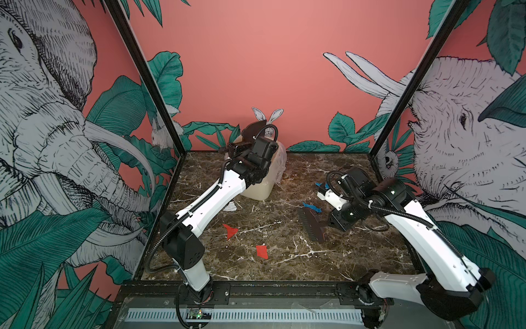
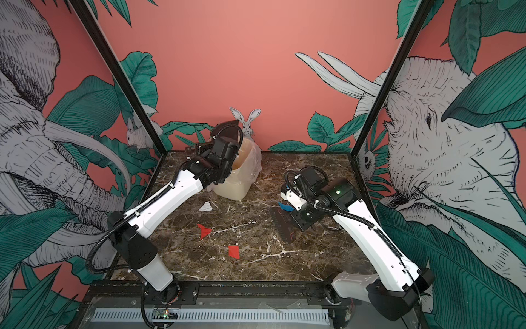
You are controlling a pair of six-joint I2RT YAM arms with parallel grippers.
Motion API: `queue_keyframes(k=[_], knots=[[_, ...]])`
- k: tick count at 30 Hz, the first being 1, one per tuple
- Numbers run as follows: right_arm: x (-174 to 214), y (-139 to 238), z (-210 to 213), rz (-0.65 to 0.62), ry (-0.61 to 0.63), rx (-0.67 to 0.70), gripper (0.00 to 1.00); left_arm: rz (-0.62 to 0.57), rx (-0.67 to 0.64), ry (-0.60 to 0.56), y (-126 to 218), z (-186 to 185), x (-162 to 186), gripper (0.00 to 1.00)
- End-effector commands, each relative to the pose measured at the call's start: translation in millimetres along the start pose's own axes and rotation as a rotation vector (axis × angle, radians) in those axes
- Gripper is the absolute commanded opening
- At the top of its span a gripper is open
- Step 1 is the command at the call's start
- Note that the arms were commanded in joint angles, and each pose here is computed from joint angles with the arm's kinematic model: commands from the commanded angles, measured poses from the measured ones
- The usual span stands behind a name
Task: Sweep away the paper scraps from the table
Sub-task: 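Tip the dustpan over the cream bin with the left gripper to dump scraps, then lower the empty dustpan with the left gripper while the right shifts the brush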
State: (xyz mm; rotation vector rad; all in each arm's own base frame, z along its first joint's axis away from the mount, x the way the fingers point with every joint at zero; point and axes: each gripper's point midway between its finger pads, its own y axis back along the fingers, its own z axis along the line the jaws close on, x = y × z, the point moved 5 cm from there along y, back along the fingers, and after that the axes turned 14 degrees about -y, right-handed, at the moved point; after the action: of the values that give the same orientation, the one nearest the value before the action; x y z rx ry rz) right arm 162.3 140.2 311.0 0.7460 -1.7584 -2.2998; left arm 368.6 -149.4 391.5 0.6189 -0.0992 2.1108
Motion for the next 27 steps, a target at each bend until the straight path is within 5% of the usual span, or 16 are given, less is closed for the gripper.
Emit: queue_keyframes(k=[1, 8, 18, 23, 27], knots=[[3, 2, -1, -0.012, -0.012, -0.008, 0.0, 0.047, -0.058, 0.068, 9, 25, 32, 0.0], [4, 2, -3, -0.013, -0.011, 0.005, 0.0, 0.053, -0.056, 0.093, 11, 23, 40, 0.0], [1, 4, -12, -0.018, -0.002, 0.083, 0.0, -0.035, -0.075, 0.396, 42, 53, 72, 0.0], [-4, -2, 8, -0.018, -0.031, -0.078, 0.0, -0.136, -0.031, 0.532, 69, 52, 84, 0.0], [-6, -14, 31, -0.023, -0.067, -0.256, 0.0, -0.274, 0.192, 0.733, 82, 29, 94, 0.0]])
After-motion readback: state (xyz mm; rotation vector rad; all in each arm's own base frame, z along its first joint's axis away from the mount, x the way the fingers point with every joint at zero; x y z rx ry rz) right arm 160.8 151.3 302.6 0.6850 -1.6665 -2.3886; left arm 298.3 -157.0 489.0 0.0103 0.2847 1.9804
